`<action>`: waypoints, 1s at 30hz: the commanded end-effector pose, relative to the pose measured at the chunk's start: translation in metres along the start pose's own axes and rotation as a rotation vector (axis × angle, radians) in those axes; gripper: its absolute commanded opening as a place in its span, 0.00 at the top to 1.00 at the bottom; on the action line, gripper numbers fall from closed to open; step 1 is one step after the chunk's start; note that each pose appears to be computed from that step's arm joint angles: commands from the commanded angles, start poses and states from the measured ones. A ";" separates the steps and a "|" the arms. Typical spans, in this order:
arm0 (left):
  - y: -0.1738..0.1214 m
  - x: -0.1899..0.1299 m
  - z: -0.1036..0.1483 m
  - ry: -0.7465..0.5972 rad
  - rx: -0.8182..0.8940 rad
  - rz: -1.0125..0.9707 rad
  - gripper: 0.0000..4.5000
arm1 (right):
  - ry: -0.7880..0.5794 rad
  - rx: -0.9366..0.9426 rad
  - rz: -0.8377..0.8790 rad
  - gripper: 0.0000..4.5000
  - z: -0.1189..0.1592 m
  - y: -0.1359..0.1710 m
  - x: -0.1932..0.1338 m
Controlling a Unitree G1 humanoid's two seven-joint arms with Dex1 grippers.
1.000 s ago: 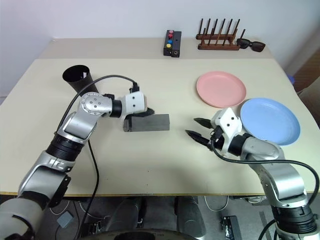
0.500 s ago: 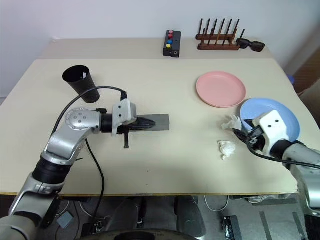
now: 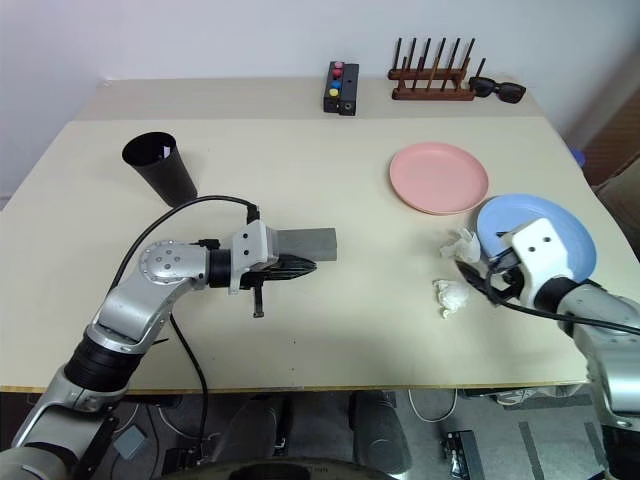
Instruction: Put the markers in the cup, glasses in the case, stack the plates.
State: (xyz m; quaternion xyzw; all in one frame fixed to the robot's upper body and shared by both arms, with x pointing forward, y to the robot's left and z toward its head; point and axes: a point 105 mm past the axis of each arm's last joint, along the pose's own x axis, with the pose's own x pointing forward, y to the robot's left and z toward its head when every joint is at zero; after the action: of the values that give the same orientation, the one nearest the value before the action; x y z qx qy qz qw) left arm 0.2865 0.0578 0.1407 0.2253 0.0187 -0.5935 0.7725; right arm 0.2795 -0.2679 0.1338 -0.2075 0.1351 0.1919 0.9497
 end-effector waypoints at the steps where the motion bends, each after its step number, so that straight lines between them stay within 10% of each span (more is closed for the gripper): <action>1: 0.000 -0.002 0.007 -0.014 0.025 0.015 1.00 | -0.061 0.025 0.022 0.02 0.015 0.007 -0.001; 30: 0.004 -0.003 0.003 0.000 0.033 0.057 1.00 | 0.080 -0.182 -0.069 0.02 0.005 -0.052 0.000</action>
State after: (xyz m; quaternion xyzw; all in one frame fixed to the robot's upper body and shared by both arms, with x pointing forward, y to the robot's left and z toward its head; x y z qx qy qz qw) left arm 0.2891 0.0620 0.1378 0.2271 0.0207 -0.5721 0.7878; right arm 0.3007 -0.3025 0.1457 -0.2800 0.1524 0.1715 0.9322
